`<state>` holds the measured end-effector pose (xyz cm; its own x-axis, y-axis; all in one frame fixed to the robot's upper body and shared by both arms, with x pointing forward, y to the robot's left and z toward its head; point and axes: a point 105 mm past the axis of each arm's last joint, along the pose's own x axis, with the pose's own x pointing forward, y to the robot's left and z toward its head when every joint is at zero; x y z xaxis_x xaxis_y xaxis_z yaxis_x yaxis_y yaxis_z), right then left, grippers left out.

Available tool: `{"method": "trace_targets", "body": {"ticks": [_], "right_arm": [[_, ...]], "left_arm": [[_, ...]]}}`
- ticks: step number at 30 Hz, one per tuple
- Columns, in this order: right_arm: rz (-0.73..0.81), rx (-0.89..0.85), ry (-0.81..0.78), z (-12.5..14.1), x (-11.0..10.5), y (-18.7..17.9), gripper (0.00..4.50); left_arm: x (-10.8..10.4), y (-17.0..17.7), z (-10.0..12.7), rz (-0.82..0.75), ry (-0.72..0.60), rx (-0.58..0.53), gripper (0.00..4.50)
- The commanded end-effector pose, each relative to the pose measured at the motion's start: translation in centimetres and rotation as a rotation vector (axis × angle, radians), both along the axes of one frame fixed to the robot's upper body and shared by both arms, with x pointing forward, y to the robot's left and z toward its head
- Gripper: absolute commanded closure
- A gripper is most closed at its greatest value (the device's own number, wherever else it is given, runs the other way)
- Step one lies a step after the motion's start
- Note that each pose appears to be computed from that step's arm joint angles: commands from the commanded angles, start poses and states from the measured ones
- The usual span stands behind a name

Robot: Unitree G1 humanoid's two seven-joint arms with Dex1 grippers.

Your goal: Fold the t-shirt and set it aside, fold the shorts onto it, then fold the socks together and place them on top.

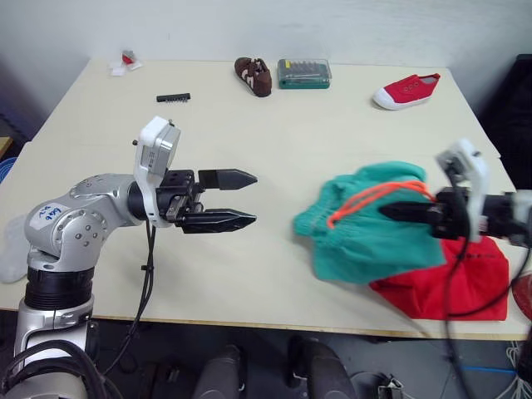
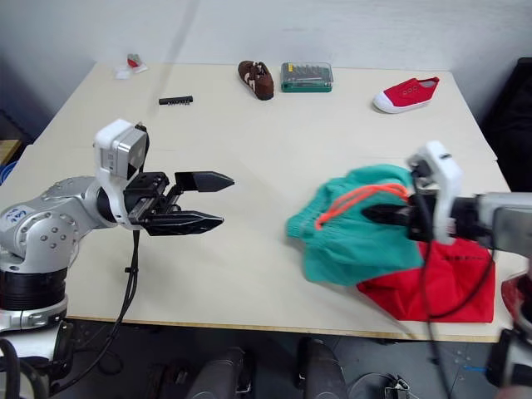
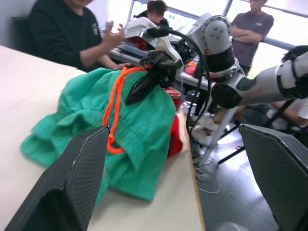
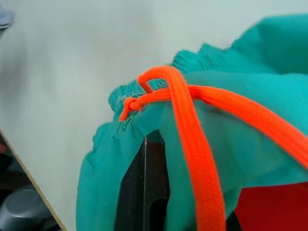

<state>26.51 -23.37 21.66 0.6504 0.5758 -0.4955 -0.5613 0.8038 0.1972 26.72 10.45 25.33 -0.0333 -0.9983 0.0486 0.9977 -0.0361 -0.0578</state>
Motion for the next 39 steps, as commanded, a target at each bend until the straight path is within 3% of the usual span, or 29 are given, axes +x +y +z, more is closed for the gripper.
{"method": "trace_targets", "body": {"ticks": [1, 10, 17, 20, 23, 25, 29, 30, 34, 39], "right_arm": [[-0.087, -0.012, -0.057, 1.0, -0.7, -2.8, 4.47], [-0.310, -0.102, -0.015, -1.3, -3.2, -10.1, 4.47], [-0.394, -0.139, -0.077, -4.1, -2.0, -11.2, 4.47], [-0.431, -0.129, -0.100, -4.6, -1.8, -11.3, 3.83], [-0.440, -0.132, -0.150, -3.9, -2.0, -11.2, 2.78], [-0.446, -0.171, -0.207, -2.8, -2.3, -11.5, 1.97], [-0.439, -0.230, -0.353, 0.9, -2.8, -12.2, 0.87], [-0.419, -0.240, -0.399, 2.0, -2.9, -12.0, 0.31], [-0.248, -0.174, -0.550, 5.8, -2.8, -8.3, 0.06], [0.122, -0.003, -0.640, 8.4, -2.5, 0.3, 0.06]], "left_arm": [[0.0, 0.1, 0.6, -0.018, -0.039, 0.002, 0.00], [0.1, 0.3, 0.7, -0.041, -0.054, 0.020, 0.00], [0.1, -0.5, 0.5, -0.069, -0.070, 0.044, 0.00], [0.3, -0.3, 0.6, -0.064, -0.074, 0.046, 0.00], [0.5, -0.1, 0.6, -0.058, -0.074, 0.050, 0.00], [0.5, -0.1, 0.5, -0.057, -0.075, 0.054, 0.00], [0.5, 0.1, 0.3, -0.049, -0.074, 0.059, 0.00], [0.6, 0.1, 0.2, -0.044, -0.075, 0.061, 0.00], [0.9, 0.6, -0.1, -0.003, -0.072, 0.064, 0.00], [2.0, 1.7, -1.1, 0.132, -0.085, 0.087, 0.00]]}}
